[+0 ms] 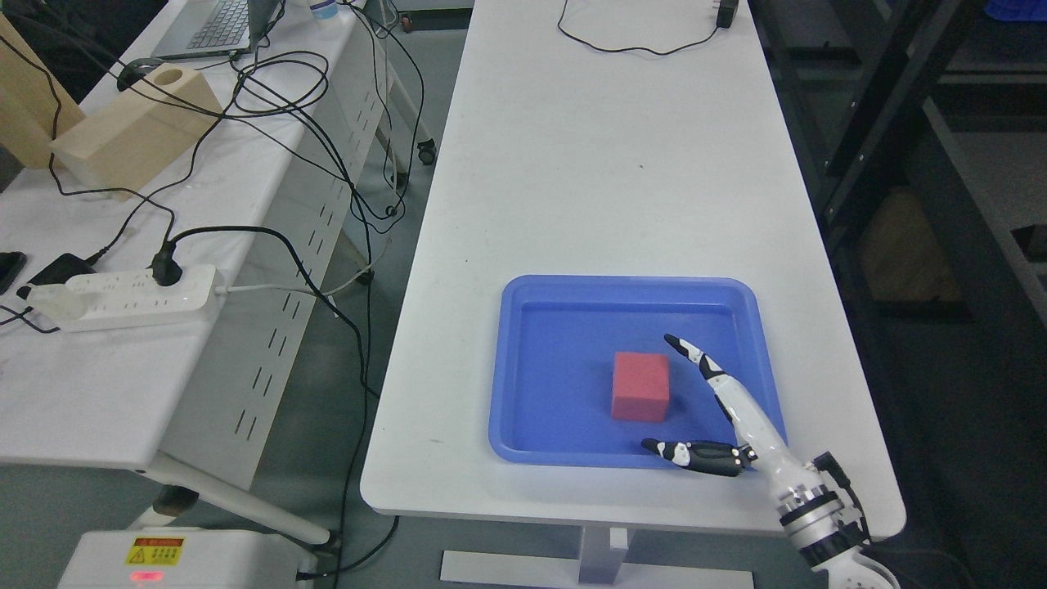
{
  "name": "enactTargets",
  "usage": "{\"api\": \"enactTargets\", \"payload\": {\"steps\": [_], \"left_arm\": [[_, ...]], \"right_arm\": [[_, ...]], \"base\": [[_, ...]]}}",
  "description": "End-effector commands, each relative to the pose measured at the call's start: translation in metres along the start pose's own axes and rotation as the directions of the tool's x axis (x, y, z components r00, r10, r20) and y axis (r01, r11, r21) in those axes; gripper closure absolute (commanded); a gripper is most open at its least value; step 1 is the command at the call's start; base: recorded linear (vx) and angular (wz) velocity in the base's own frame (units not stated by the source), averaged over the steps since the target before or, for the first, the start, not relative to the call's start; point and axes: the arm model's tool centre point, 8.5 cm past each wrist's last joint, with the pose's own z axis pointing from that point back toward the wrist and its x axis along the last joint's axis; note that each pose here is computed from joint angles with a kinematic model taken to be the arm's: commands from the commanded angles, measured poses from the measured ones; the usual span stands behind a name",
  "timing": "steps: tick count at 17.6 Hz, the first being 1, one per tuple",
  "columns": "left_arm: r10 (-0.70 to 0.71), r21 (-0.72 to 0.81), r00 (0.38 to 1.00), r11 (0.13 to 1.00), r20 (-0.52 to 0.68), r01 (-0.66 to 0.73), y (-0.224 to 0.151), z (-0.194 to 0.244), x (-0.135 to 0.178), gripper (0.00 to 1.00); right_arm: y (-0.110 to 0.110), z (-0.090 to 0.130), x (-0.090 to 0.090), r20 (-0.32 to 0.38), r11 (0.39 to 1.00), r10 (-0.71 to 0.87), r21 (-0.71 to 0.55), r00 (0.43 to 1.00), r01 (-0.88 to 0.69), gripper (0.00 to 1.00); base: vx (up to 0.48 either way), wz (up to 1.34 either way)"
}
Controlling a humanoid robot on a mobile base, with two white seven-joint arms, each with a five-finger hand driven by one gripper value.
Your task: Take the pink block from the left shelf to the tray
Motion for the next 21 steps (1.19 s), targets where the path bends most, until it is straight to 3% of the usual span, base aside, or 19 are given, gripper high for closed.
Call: {"api": "enactTargets", "payload": {"steps": [1,11,21], "left_arm": [[0.008,0.014,0.999,1.0,0.047,-0.009,0.0095,-0.001,0.0254,0.0],[0.008,0.014,0.999,1.0,0.047,-0.009,0.0095,-0.001,0.0254,0.0],[0.008,0.014,0.999,1.0,0.047,-0.009,0.0095,-0.001,0.0254,0.0]], "right_arm": [[-0.0305,0.0125,-0.0048,0.087,0.944,-0.279,-0.158,0.956,0.29,0.01],[-0.0306,0.0126,-0.0017,0.13,0.919,-0.336,-0.169,0.933,0.355,0.0],[-0.0363,0.0163,-0.0096,0.081,0.918,-0.344,-0.182,0.935,0.353,0.0]], "base": [[-0.068,0.0],[-0.118,-0.03],[-0.15,0.0]]}}
